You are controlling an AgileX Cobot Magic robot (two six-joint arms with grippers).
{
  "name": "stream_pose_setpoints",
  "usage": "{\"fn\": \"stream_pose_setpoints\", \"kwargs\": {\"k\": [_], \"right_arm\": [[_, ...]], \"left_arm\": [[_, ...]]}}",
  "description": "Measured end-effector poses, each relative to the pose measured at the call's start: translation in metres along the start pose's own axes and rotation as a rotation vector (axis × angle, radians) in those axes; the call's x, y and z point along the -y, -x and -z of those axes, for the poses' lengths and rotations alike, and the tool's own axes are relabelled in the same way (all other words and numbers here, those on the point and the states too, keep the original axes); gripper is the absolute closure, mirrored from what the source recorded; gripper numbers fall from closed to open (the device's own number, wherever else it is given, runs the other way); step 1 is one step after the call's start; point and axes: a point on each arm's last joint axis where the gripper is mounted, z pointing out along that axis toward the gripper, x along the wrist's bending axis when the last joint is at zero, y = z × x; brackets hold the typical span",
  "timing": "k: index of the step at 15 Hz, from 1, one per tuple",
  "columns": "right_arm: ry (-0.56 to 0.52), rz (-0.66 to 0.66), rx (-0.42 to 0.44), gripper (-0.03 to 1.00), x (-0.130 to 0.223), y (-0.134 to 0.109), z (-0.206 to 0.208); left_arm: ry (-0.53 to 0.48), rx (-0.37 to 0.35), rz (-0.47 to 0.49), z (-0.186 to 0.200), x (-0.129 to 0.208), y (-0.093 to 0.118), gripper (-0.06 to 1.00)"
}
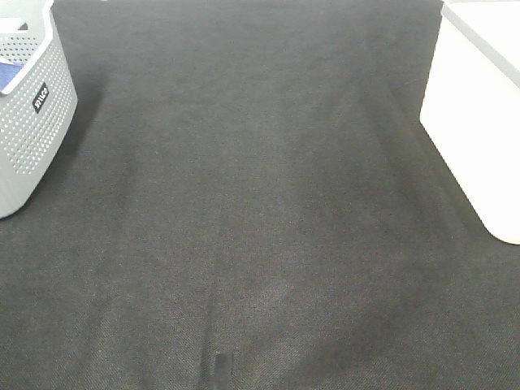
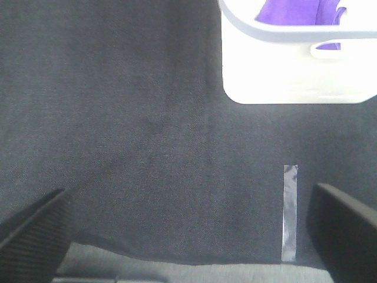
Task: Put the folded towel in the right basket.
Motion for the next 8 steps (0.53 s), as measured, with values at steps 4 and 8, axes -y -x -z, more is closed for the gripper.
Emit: {"fn": "stream_pose_setpoints", "kwargs": {"k": [4, 8], "right_arm": [[0.091, 0.015, 0.001, -0.02, 0.054, -0.004, 0.010], [0.200, 0.017, 0.007, -0.02, 0.092, -0.007, 0.012]], "left_arm": [[0.000, 0.000, 0.000, 0.000, 0.000, 0.000, -0.05], [0.000, 0.000, 0.000, 0.000, 0.000, 0.000, -0.05]]}}
